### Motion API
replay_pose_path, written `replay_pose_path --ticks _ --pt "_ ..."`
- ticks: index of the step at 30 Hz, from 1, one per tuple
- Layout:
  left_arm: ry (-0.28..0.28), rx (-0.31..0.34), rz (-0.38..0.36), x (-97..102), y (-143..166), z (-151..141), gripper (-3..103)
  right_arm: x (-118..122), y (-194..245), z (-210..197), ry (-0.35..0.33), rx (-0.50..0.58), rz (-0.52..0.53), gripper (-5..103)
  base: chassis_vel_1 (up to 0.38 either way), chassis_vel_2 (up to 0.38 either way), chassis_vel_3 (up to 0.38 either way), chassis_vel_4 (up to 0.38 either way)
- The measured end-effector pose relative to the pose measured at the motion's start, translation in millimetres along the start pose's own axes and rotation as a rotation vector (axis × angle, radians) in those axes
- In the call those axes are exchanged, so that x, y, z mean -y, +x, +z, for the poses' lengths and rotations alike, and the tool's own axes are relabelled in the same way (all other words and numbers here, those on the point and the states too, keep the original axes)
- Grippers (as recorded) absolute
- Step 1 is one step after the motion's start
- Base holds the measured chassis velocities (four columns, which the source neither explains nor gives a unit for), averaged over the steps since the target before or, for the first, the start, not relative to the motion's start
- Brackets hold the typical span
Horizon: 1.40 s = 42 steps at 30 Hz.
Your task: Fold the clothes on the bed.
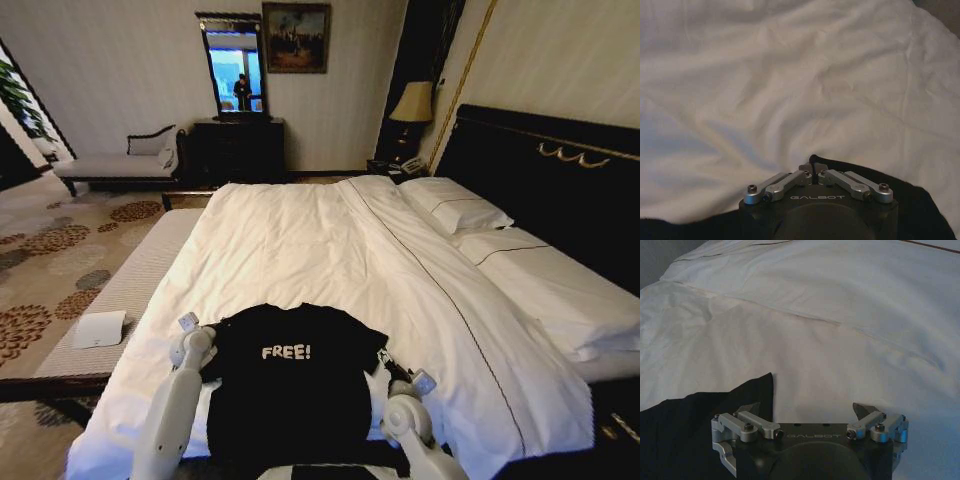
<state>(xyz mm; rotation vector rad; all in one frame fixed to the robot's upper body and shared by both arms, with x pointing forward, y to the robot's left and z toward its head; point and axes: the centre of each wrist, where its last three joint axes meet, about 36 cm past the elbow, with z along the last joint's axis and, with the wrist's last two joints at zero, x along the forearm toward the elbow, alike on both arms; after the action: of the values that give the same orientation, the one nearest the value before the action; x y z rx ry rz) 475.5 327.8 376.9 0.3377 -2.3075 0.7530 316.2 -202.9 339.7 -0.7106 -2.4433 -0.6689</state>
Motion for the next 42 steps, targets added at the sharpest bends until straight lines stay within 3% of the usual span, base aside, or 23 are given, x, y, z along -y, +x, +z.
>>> replay_pose_path --ticks 6,13,18,22,25,26,27,31,35,42 --pt "0.012 0.030 0.018 -2.1 -6.3 -11.4 1 -2.9 0.4 1.0 -0.003 0.000 -0.003 100 0.000 0.000 0.000 0.000" --pt "0.029 0.087 0.064 13.2 -28.7 -31.6 1 -0.8 0.9 2.1 -0.001 -0.003 0.002 100 0.000 0.000 0.000 0.000" --pt "0.014 0.088 0.058 15.2 -39.4 -31.8 -1 0.6 1.3 1.1 0.001 -0.001 0.002 100 0.000 0.000 0.000 0.000" --pt "0.022 0.127 0.058 11.4 -39.3 -27.5 10 1.3 1.3 0.6 0.001 0.000 0.003 100 0.000 0.000 0.000 0.000" --pt "0.100 0.271 0.092 0.8 -28.7 -18.5 26 2.1 1.2 0.5 0.003 -0.001 0.002 100 0.000 0.000 0.000 0.000" --pt "0.184 0.372 0.143 -15.6 -0.8 -9.8 42 0.4 0.6 0.0 0.002 0.000 -0.003 100 0.000 0.000 0.000 0.000" --pt "0.190 0.385 0.151 -19.4 8.4 -6.6 42 -0.4 0.5 0.0 0.001 0.000 -0.004 100 0.000 0.000 0.000 0.000" --pt "0.175 0.382 0.169 -26.8 40.3 11.3 53 -1.7 0.4 -0.2 -0.003 -0.001 -0.007 100 0.000 0.000 0.000 0.000" --pt "0.150 0.295 0.124 -44.4 79.2 64.5 75 -2.3 -0.7 -2.6 -0.011 0.001 -0.008 100 0.000 0.000 0.000 0.000" --pt "0.144 0.217 0.042 -58.5 75.5 103.3 96 -6.2 -0.4 -9.2 -0.026 0.011 -0.021 100 0.000 0.000 0.000 0.000"
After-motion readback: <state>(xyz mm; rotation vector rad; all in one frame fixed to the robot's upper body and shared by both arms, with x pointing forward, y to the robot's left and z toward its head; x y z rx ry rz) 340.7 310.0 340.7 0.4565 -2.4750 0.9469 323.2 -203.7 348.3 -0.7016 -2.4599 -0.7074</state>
